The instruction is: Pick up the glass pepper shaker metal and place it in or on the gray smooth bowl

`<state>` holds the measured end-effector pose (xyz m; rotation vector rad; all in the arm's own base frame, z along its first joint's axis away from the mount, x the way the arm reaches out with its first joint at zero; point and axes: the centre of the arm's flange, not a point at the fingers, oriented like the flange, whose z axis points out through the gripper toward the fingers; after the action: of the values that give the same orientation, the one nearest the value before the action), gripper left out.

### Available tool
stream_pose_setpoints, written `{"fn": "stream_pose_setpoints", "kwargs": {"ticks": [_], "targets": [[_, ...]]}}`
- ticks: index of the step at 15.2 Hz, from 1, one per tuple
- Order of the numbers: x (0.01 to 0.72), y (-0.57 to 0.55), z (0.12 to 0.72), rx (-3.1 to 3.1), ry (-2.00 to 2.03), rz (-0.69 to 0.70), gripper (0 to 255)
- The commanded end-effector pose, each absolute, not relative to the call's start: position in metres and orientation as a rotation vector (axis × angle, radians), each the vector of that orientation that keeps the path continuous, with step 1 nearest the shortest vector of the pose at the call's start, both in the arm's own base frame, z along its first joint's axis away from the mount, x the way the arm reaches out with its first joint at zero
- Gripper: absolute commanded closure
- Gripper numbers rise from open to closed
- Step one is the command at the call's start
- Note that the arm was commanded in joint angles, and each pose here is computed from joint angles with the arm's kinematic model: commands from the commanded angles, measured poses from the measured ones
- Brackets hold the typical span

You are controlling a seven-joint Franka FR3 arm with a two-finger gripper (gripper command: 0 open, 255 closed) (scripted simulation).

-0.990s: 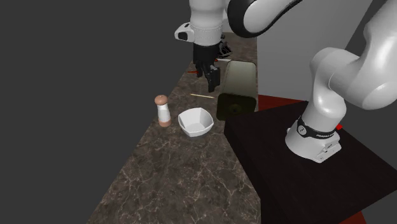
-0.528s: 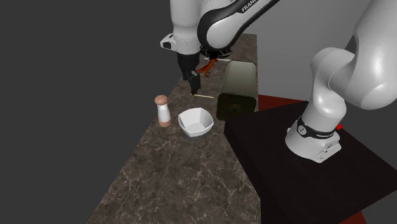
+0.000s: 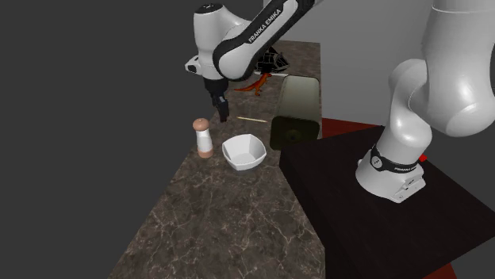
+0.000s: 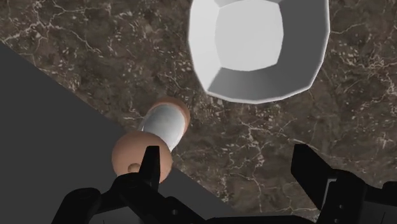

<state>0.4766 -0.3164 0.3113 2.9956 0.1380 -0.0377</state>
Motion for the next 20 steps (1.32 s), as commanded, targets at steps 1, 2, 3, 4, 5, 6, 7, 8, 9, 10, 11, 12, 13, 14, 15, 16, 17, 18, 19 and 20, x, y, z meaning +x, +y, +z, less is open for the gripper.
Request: {"fn": "stream_pose_setpoints", "kwargs": {"ticks": [1, 2, 3, 4, 5, 6, 7, 8, 9, 10, 11, 12, 13, 14, 15, 16, 17, 18, 19, 20], "targets": [[0.488, -0.334, 0.296, 2.994, 0.13, -0.029, 0], [0.494, -0.344, 0.289, 2.994, 0.126, -0.025, 0], [0.499, -0.353, 0.282, 2.994, 0.121, -0.021, 0], [0.504, -0.363, 0.275, 2.993, 0.117, -0.017, 0], [0.51, -0.372, 0.268, 2.993, 0.113, -0.013, 0], [0.515, -0.382, 0.261, 2.992, 0.108, -0.009, 0], [0.52, -0.391, 0.254, 2.992, 0.104, -0.005, 0], [0.523, -0.397, 0.25, 2.991, 0.102, -0.002, 0], [0.523, -0.398, 0.245, 2.991, 0.102, -0.002, 0], [0.524, -0.398, 0.239, 2.991, 0.102, -0.002, 0], [0.524, -0.399, 0.234, 2.991, 0.102, -0.002, 0], [0.524, -0.4, 0.229, 2.991, 0.102, -0.002, 0], [0.524, -0.401, 0.224, 2.991, 0.102, -0.002, 0], [0.524, -0.402, 0.219, 2.991, 0.102, -0.002, 0], [0.524, -0.402, 0.213, 2.991, 0.102, -0.002, 0], [0.524, -0.403, 0.21, 2.992, 0.102, -0.002, 0], [0.524, -0.403, 0.21, 2.992, 0.102, -0.002, 0], [0.524, -0.403, 0.21, 2.991, 0.102, -0.002, 0], [0.524, -0.403, 0.21, 2.991, 0.102, -0.002, 0], [0.524, -0.403, 0.21, 2.991, 0.102, -0.002, 0]]}}
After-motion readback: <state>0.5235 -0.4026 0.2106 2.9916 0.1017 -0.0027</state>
